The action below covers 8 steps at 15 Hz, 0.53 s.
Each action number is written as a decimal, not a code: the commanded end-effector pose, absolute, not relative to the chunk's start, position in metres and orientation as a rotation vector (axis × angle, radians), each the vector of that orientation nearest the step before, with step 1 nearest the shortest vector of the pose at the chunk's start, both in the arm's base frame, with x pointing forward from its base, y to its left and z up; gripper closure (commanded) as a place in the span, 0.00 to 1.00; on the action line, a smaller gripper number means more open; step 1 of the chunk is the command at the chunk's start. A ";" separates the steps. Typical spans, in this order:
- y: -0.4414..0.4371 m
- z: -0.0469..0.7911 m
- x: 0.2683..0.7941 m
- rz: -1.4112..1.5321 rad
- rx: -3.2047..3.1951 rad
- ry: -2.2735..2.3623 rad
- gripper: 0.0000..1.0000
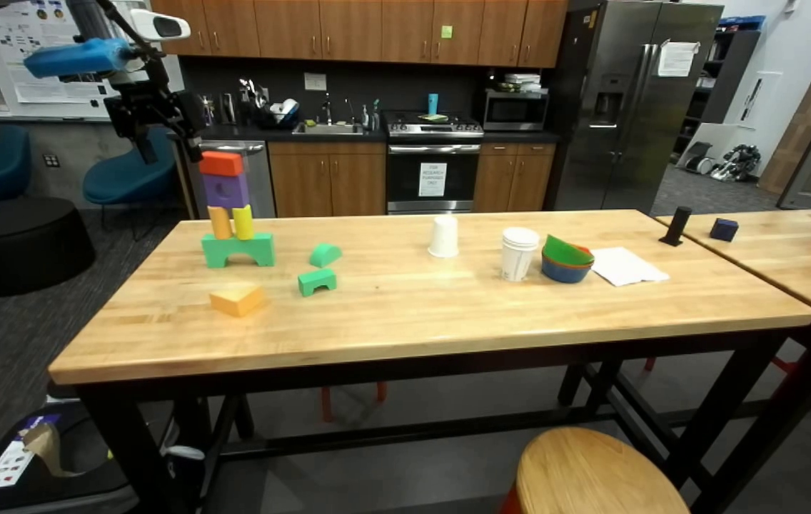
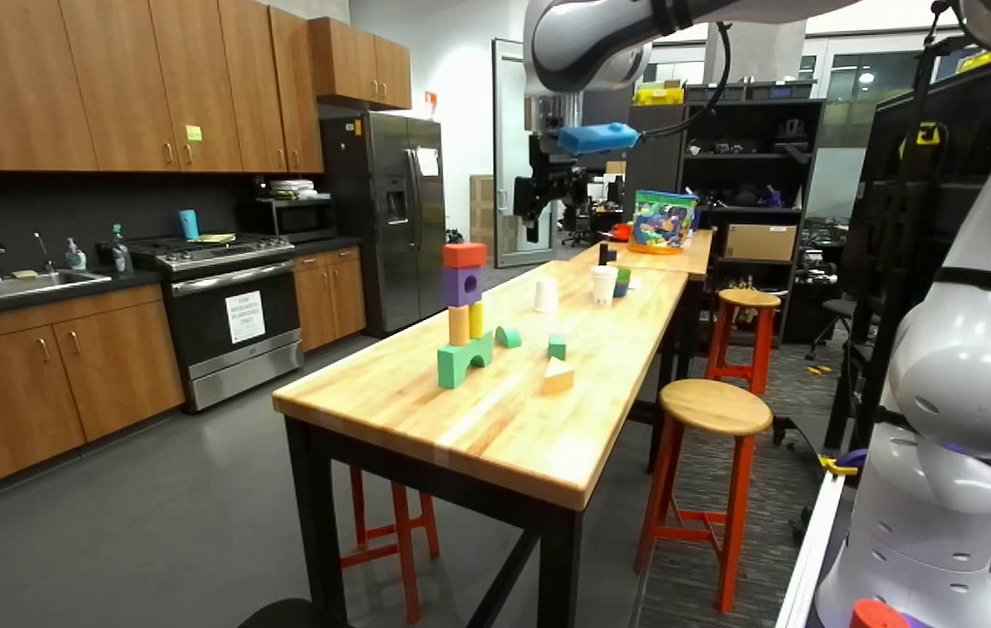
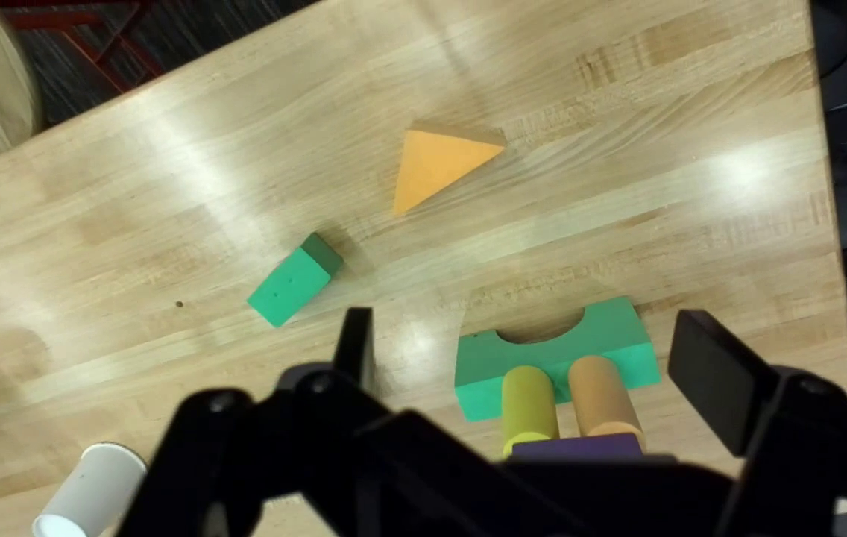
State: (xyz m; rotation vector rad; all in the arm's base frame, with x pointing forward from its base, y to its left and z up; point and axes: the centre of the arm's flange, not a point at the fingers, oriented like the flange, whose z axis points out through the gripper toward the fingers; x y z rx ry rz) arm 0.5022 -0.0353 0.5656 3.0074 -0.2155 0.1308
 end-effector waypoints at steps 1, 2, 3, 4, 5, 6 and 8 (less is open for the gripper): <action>-0.046 0.563 0.484 0.160 3.005 -0.219 0.00; -0.049 0.558 0.485 0.156 3.000 -0.230 0.00; -0.052 0.553 0.487 0.163 3.001 -0.239 0.00; -0.053 0.551 0.487 0.168 3.005 -0.247 0.00; -0.055 0.548 0.485 0.174 3.003 -0.246 0.00; -0.056 0.546 0.484 0.174 2.997 -0.235 0.00; -0.052 0.546 0.493 0.147 3.008 -0.255 0.00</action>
